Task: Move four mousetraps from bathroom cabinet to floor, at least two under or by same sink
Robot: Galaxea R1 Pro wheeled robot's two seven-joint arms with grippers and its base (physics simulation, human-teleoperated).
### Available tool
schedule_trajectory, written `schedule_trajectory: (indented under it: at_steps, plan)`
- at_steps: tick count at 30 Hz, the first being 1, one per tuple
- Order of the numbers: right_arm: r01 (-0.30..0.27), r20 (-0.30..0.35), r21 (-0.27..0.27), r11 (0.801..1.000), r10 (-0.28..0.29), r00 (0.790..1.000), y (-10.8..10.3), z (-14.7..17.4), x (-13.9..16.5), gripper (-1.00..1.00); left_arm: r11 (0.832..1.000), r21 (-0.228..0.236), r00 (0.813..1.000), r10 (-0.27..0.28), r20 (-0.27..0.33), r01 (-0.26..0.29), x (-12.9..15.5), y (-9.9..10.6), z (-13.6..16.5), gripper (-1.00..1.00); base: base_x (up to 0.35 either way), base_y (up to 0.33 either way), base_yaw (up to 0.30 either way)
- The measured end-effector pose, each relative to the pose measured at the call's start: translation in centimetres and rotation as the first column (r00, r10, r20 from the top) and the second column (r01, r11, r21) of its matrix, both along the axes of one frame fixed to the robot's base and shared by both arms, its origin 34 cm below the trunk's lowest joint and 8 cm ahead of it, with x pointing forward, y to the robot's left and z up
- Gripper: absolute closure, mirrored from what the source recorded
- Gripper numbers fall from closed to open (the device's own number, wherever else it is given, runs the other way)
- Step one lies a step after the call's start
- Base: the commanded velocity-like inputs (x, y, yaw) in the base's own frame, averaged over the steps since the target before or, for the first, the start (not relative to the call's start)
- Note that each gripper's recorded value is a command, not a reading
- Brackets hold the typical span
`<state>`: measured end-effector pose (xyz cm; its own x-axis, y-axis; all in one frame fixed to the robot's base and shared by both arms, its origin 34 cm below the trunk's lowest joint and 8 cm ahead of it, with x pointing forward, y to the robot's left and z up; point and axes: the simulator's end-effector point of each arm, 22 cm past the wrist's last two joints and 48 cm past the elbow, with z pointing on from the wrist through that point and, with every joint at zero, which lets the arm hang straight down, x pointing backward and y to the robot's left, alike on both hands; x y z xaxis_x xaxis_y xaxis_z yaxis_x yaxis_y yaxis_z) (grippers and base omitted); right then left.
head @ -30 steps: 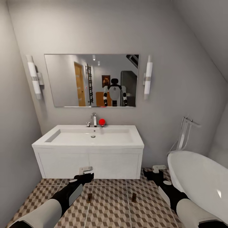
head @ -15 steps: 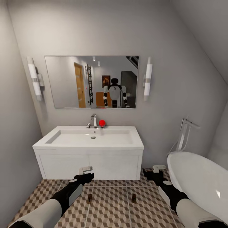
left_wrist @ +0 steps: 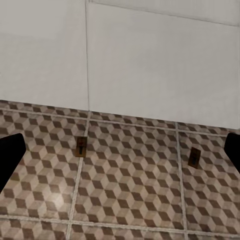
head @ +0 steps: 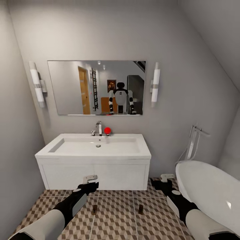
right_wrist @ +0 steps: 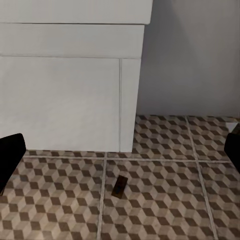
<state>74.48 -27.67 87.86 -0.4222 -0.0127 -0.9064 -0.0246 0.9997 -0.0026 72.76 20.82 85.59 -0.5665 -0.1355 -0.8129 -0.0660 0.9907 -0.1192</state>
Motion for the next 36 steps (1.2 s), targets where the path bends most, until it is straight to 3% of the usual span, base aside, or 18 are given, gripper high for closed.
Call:
schedule_trajectory:
  at_steps: [36]
  plan:
    - [0.0, 0.018, 0.0, 1.0, 0.0, 1.0, -0.1, 4.8, -0.9, -1.0, 1.0, 0.001, 1.0, 0.001, 0.017, -0.001, -0.9, 0.2, 4.7, -1.0, 0.0, 0.0, 0.0]
